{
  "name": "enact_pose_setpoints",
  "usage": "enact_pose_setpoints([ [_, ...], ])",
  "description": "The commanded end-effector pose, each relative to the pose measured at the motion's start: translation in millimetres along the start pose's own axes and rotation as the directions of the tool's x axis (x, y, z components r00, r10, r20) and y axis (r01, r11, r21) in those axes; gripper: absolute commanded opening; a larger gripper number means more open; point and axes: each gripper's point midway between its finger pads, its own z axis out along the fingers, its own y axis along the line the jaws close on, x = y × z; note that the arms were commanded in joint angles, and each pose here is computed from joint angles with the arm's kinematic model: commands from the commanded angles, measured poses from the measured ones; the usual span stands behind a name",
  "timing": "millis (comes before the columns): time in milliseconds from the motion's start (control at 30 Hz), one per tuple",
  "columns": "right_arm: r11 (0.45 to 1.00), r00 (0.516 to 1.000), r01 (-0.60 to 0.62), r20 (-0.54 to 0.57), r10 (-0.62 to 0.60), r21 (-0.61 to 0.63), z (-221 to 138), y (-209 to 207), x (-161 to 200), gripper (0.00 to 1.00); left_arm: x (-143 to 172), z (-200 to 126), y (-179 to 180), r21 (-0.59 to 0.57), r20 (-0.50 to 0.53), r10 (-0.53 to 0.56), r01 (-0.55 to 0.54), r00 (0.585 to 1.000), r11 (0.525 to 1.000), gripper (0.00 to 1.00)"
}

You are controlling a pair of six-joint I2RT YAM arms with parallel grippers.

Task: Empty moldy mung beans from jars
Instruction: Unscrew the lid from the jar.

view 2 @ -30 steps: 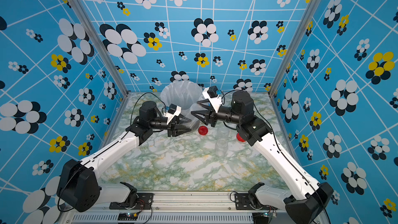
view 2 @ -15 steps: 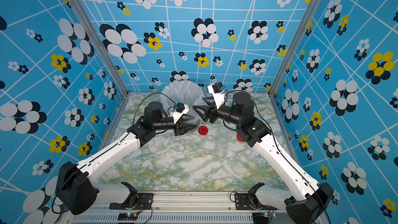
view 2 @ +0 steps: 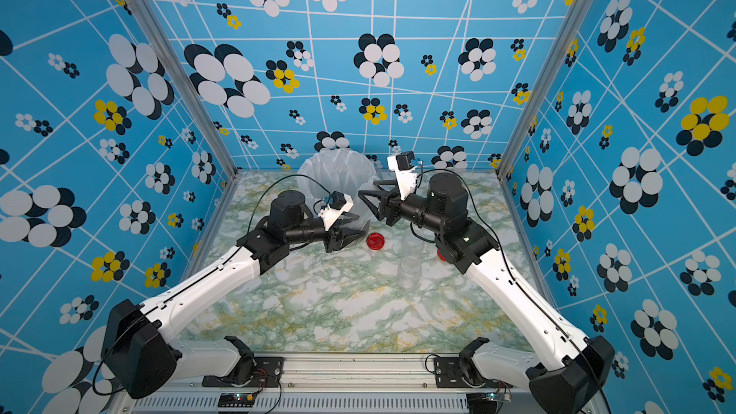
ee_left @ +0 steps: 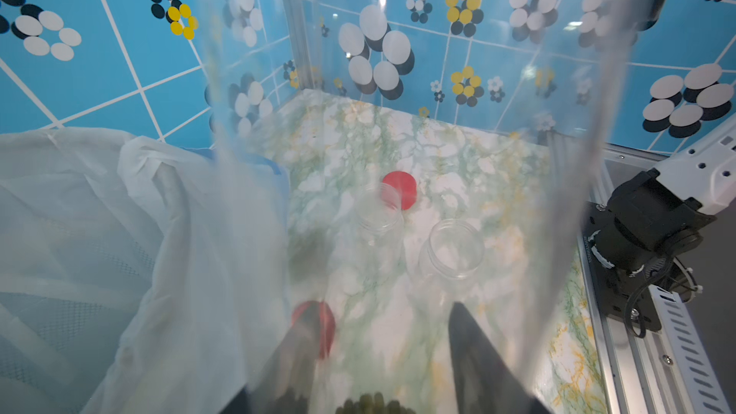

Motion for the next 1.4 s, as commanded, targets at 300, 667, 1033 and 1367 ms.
enact_pose_setpoints([
  [300, 0.843, 0.941, 0.251, -0.084, -0.327, -0.476, -42, 90, 34, 0.00, 4, -18, 33, -0.032, 0.003, -0.171, 0.171, 0.985, 0.985, 0.41],
  [667, 0.971, 0.981, 0.131, -0.117, -0.157, -0.201, -13, 43, 14, 0.69, 2, -17, 41, -0.113, 0.004, -0.158, 0.158, 0.987, 0.981, 0.40],
  [1033, 0.993, 0.998, -0.050, -0.040, 0.046, -0.111, 11, 21, -1, 0.56, 1, 0, 21, -0.166, -0.060, -0.056, 0.045, 0.997, 0.985, 0.40],
  [1367, 0.993, 0.997, -0.004, -0.081, -0.005, -0.119, 10, 23, 6, 0.39, -8, -5, 24, -0.192, -0.052, -0.038, 0.028, 0.998, 0.981, 0.40],
])
